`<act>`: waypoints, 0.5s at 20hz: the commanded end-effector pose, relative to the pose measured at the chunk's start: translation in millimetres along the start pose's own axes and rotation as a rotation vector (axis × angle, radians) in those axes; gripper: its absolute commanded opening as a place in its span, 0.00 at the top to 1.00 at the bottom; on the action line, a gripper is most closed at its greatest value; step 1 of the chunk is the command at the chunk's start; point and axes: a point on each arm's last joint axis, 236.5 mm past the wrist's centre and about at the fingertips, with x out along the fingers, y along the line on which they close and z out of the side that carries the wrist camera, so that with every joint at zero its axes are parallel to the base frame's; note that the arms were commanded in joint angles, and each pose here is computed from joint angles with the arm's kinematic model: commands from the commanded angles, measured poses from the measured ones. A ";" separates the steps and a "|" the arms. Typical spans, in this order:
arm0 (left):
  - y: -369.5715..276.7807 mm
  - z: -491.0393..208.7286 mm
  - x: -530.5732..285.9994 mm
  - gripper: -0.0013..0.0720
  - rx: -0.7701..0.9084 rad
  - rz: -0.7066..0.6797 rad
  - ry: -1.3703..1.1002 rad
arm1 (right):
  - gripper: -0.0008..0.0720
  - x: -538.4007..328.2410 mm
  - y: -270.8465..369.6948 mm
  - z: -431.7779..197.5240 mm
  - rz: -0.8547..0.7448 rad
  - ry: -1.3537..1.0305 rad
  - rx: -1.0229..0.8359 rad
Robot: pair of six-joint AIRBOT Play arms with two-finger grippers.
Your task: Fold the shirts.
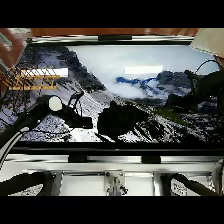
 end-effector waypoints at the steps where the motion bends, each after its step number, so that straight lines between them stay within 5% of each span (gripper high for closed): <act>1: 2.1 8.8 35.8 0.15 -0.117 -0.076 -0.075 | 0.14 25.5 1.1 6.0 0.087 0.052 0.020; 2: 0.5 14.1 40.2 0.15 -0.133 -0.087 -0.087 | 0.08 33.0 1.4 6.8 0.101 0.070 0.027; 9: -21.1 37.0 52.5 0.18 -0.167 -0.212 -0.146 | 0.08 81.2 -8.2 8.2 0.139 0.178 0.091; 10: -20.1 36.5 54.4 0.39 -0.169 -0.210 -0.142 | 0.08 86.7 -8.5 9.5 0.146 0.183 0.100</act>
